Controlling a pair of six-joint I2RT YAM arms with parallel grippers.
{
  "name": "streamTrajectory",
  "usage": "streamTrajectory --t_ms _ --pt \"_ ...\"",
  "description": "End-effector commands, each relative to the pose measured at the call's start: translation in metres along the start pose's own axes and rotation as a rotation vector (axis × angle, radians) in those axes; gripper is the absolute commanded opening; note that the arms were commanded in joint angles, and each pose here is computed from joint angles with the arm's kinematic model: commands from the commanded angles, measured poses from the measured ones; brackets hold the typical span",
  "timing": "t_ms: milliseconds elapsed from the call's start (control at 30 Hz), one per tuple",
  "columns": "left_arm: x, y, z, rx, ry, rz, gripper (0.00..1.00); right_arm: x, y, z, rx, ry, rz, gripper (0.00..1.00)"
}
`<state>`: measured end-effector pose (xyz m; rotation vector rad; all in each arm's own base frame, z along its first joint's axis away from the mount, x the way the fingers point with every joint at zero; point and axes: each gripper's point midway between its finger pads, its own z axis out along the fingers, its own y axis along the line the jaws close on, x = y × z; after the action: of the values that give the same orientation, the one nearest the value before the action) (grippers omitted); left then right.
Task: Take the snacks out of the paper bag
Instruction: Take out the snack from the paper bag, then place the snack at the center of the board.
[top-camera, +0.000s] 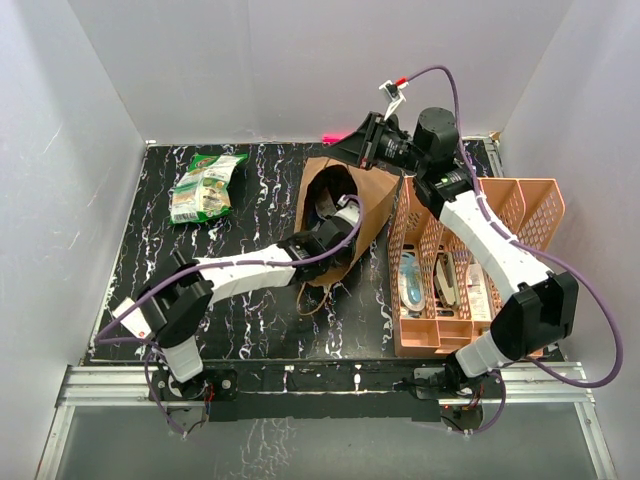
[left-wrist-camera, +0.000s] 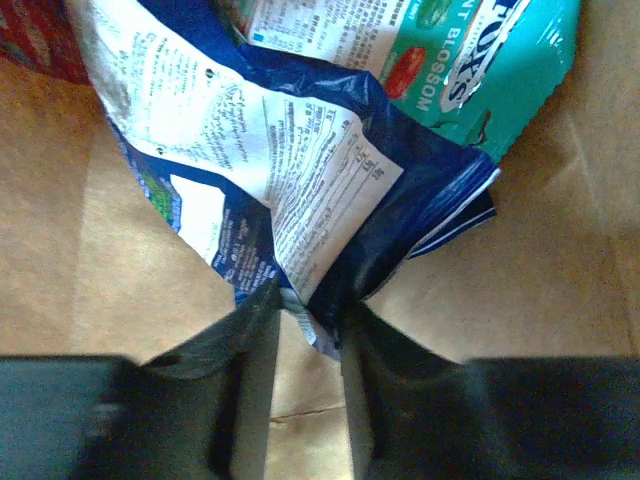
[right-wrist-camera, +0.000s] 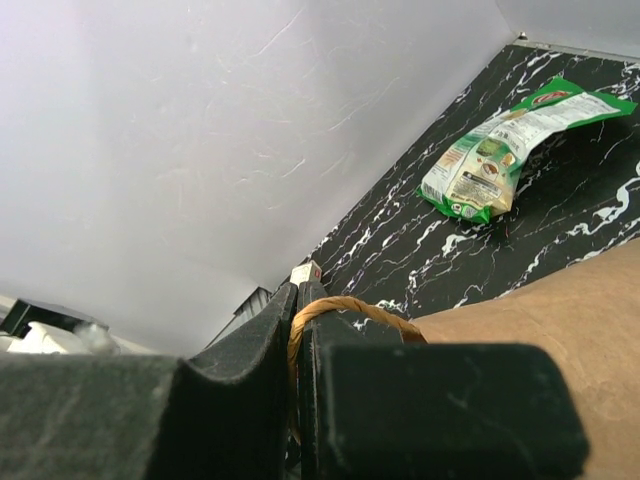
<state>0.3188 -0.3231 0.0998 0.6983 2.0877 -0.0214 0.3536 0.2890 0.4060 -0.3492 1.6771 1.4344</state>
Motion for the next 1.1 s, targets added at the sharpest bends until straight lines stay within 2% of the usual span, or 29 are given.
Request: streamTrajectory --t_ms 0,67,167,300,533,667,833,1067 --pt "-0.04 0.021 -0.041 0.009 -0.106 -0.031 0.2 -0.026 0.045 -0.017 -0.078 -0.101 -0.112 0.08" --pt "-0.05 0.025 -0.065 0.053 -0.151 -0.057 0.08 -0.024 0.043 -0.018 -0.07 -0.096 -0.114 0.08" --pt "-0.059 0.025 -0.095 0.133 -0.184 -0.084 0.0 -0.023 0.039 -0.019 -0.047 -0.102 -0.125 0.08" --pt "-0.066 0.025 -0.135 0.241 -0.196 -0.137 0.0 -0.023 0.033 -0.021 -0.012 -0.105 -0.147 0.08" --pt "-0.062 0.033 -0.197 0.35 -0.13 -0.194 0.0 -0.021 0.022 -0.021 0.036 -0.099 -0.162 0.08" --pt "-0.072 0.049 -0.236 0.376 -0.172 -0.244 0.0 -0.019 0.016 -0.019 0.055 -0.092 -0.162 0.08" --pt "-0.076 0.086 -0.262 0.259 -0.181 -0.254 0.0 -0.019 0.013 -0.02 0.066 -0.094 -0.168 0.08" --pt "-0.06 0.17 -0.277 -0.167 -0.178 -0.319 0.0 -0.023 0.015 -0.025 0.09 -0.102 -0.204 0.08"
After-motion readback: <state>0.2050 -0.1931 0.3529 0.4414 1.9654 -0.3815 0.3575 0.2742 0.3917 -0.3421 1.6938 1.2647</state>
